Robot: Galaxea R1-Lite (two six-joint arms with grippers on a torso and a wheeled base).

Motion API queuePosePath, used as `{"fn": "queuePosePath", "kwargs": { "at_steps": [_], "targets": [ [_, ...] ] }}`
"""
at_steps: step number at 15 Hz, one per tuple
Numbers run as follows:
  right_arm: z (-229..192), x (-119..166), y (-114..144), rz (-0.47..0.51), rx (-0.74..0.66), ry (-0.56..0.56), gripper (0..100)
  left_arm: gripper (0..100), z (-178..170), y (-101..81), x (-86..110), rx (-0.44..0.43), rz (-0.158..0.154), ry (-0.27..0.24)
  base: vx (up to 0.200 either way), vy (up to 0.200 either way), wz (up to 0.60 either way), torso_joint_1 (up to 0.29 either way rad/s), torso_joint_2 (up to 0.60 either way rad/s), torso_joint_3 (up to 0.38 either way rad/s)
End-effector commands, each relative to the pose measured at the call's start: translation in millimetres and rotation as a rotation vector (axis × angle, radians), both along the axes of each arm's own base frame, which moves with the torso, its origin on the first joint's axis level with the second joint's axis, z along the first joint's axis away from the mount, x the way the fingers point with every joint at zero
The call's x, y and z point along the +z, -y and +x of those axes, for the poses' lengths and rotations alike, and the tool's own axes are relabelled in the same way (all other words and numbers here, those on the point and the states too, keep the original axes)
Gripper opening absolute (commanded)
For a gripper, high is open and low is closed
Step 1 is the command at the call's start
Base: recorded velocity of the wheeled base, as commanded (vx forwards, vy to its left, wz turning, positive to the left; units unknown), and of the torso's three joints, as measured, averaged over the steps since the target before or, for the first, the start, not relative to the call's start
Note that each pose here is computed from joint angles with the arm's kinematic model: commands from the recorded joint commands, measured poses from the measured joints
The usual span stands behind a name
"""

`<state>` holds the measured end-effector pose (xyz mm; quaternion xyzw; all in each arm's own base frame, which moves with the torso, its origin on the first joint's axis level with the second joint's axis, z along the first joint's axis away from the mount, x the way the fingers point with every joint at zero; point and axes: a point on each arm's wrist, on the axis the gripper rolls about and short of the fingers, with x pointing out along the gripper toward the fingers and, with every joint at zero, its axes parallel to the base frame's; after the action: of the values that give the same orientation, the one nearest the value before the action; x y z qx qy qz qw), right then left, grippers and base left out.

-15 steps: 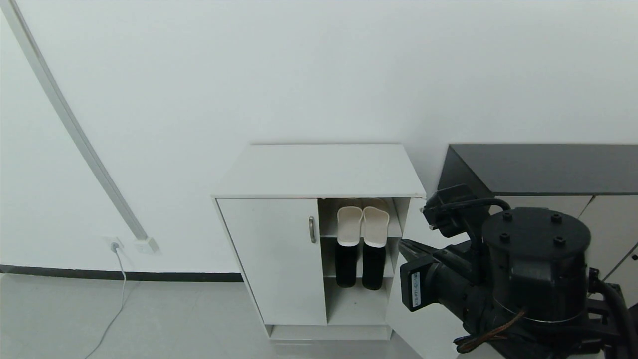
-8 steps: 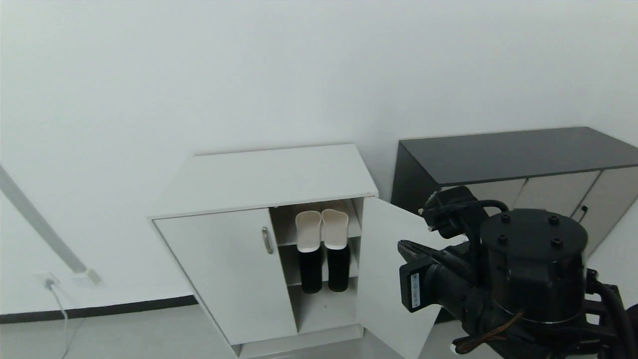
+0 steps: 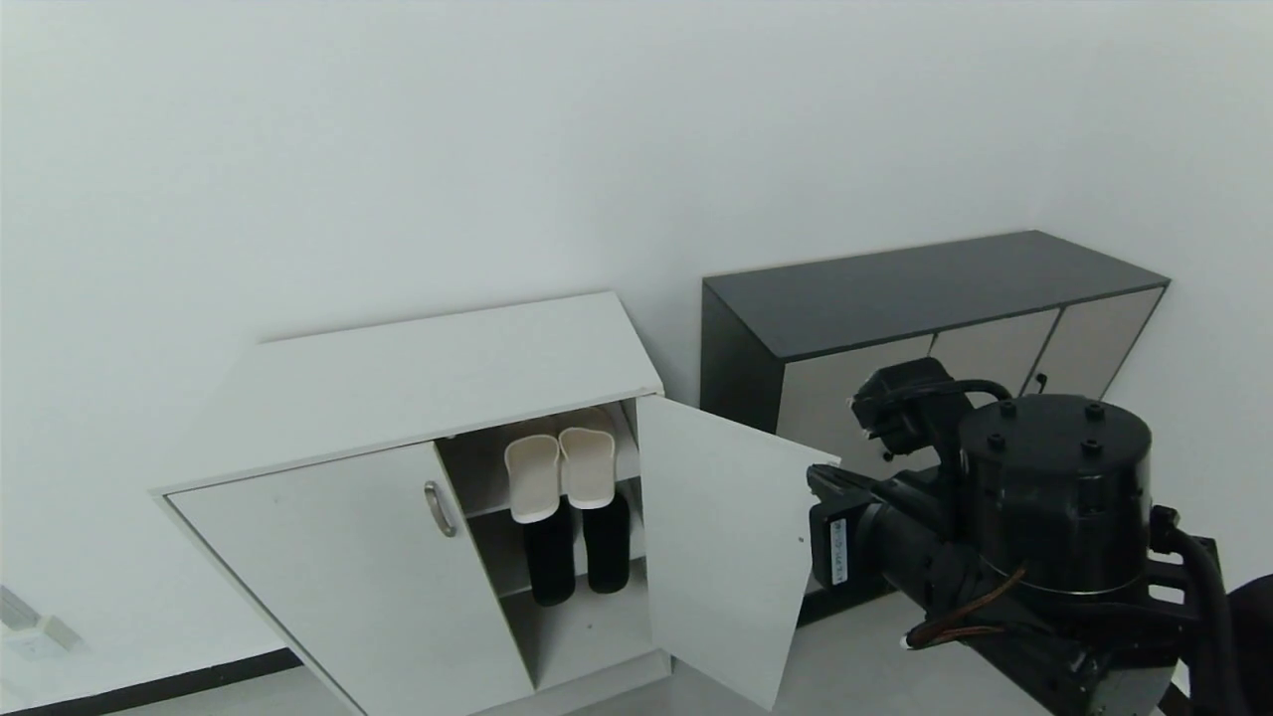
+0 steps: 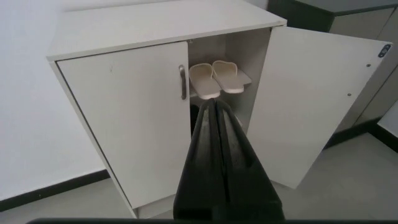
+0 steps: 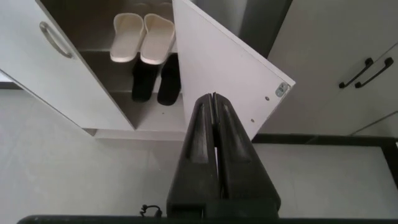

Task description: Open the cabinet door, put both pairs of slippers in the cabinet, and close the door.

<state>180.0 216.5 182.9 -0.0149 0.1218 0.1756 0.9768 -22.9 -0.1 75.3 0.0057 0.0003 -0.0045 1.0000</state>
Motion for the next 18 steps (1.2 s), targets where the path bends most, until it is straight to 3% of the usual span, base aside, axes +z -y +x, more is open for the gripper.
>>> {"fn": "queuePosePath", "kwargs": {
  "at_steps": [1, 7, 13, 18],
  "targets": [
    [6.6, -2.3, 0.9, -0.001, -0.016, -0.004, 0, 0, 0.1, 0.0, 0.1, 0.001, 0.001, -0.001, -0.200, 0.000, 0.00, 0.002, 0.01, 0.002],
    [56.0, -2.3, 9.0, 0.041, -0.072, -0.007, 0, 0, 0.1, 0.0, 0.1, 0.000, 0.001, -0.001, -0.200, 0.000, 0.00, 0.006, 0.00, 0.002],
    [135.8, -28.2, 20.3, 0.040, -0.187, -0.044, 0, 0, 0.1, 0.0, 0.1, 0.000, 0.001, -0.001, 0.000, 0.000, 0.00, 0.000, 0.00, 0.000],
    [184.1, -39.2, 31.9, 0.096, -0.226, -0.045, 0, 0, 0.1, 0.0, 0.1, 0.000, 0.001, -0.001, 0.000, 0.000, 0.00, 0.000, 0.00, 0.000]
  ]
}}
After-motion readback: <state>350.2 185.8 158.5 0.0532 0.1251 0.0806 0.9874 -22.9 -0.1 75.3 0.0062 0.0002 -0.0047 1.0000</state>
